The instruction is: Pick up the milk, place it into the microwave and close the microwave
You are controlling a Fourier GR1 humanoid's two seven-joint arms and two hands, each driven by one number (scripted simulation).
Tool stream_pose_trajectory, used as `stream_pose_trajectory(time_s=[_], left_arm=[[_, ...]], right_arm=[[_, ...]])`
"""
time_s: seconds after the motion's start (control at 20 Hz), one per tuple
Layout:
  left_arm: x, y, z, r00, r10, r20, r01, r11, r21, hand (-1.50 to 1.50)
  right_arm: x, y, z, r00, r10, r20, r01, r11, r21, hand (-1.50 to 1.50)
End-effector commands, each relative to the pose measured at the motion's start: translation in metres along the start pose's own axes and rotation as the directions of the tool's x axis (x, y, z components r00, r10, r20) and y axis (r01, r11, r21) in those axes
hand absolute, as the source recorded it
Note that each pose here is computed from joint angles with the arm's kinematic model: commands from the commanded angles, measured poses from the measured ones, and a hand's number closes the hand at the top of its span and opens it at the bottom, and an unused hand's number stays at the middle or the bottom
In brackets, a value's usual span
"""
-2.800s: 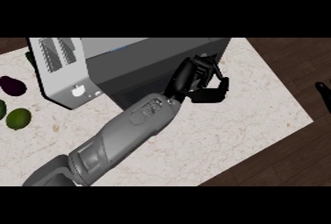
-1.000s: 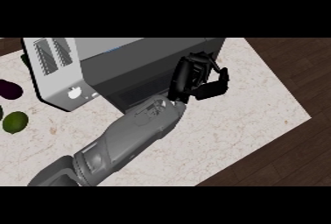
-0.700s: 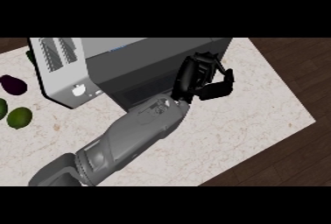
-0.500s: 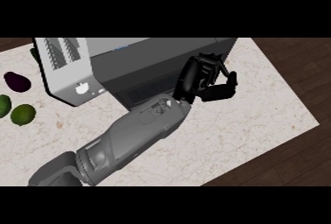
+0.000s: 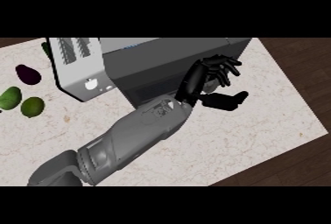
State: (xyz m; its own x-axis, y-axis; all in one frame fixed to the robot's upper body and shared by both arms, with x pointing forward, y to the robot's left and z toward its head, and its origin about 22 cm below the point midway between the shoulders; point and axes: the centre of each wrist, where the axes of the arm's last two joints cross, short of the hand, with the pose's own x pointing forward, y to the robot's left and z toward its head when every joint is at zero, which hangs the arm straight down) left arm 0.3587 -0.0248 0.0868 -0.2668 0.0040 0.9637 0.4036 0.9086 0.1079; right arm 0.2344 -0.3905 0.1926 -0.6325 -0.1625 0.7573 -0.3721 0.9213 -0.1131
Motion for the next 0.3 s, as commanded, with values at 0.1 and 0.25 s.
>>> stream_pose_trajectory(time_s=[0.1, 0.25], left_arm=[[-0.0392, 0.0834, 0.0031, 0.986, -0.065, -0.152, 0.108, 0.948, 0.300, -1.50], [-0.0428, 0.0815, 0.0060, 0.987, -0.053, -0.153, 0.095, 0.954, 0.285, -1.50]], right_arm=[[0.0084, -0.0041, 0.0053, 1.000, 0.012, 0.002, -0.012, 0.999, -0.034, -1.50], [0.0125, -0.0008, 0.0046, 1.000, 0.007, 0.001, -0.007, 1.000, -0.006, -1.50]])
